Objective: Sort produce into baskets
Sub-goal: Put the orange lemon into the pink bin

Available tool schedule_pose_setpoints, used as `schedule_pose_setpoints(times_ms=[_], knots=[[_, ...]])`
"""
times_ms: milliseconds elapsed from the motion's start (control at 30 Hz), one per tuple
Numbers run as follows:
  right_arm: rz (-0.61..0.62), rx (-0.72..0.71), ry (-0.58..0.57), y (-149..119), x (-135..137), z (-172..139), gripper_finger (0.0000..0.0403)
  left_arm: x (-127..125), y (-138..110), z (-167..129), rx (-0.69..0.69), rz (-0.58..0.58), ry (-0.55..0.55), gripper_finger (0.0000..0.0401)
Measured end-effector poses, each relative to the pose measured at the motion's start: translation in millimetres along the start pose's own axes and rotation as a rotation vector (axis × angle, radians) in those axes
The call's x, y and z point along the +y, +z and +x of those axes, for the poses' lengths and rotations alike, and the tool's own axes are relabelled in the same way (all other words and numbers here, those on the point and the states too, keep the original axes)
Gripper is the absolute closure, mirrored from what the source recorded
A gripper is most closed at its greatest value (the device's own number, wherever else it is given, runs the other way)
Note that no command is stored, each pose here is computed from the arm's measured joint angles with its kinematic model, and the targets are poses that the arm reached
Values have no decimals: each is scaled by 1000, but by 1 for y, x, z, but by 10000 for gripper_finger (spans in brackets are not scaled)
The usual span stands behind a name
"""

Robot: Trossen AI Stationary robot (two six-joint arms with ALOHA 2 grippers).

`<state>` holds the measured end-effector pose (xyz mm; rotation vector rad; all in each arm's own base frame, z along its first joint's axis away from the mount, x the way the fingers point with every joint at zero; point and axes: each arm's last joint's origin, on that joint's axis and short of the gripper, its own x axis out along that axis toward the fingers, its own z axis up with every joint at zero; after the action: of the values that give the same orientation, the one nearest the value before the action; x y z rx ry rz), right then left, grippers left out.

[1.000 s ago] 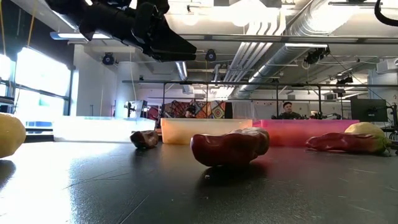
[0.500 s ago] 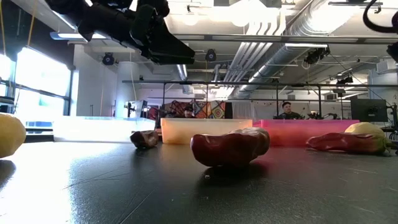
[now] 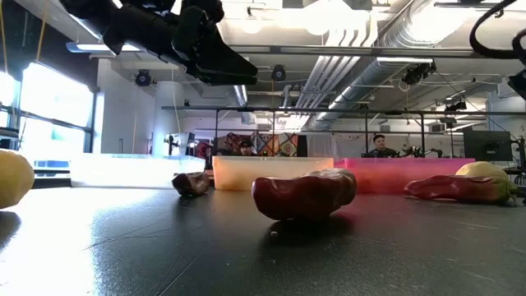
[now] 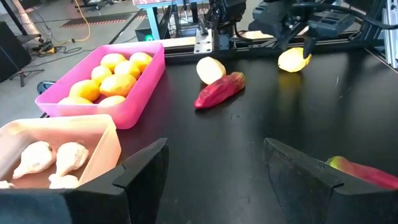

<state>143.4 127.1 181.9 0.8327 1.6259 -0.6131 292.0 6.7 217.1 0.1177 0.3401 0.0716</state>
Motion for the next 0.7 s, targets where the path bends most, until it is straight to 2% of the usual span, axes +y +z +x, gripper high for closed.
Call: schedule_pose_setpoints(times_ms=[300,467,567,700], knots=[[-65,37,-64,3,7,15,157,1,0,0,0,41,3,153],[-136,48,20,12,16,15,170,1,0,0,4,42,4,153],[-215,57,74,21,20,13,193,0,-3,0,31,52,3,153],[-307,35,93,35,22,2,225,1,-7,0,68,53,1,153]])
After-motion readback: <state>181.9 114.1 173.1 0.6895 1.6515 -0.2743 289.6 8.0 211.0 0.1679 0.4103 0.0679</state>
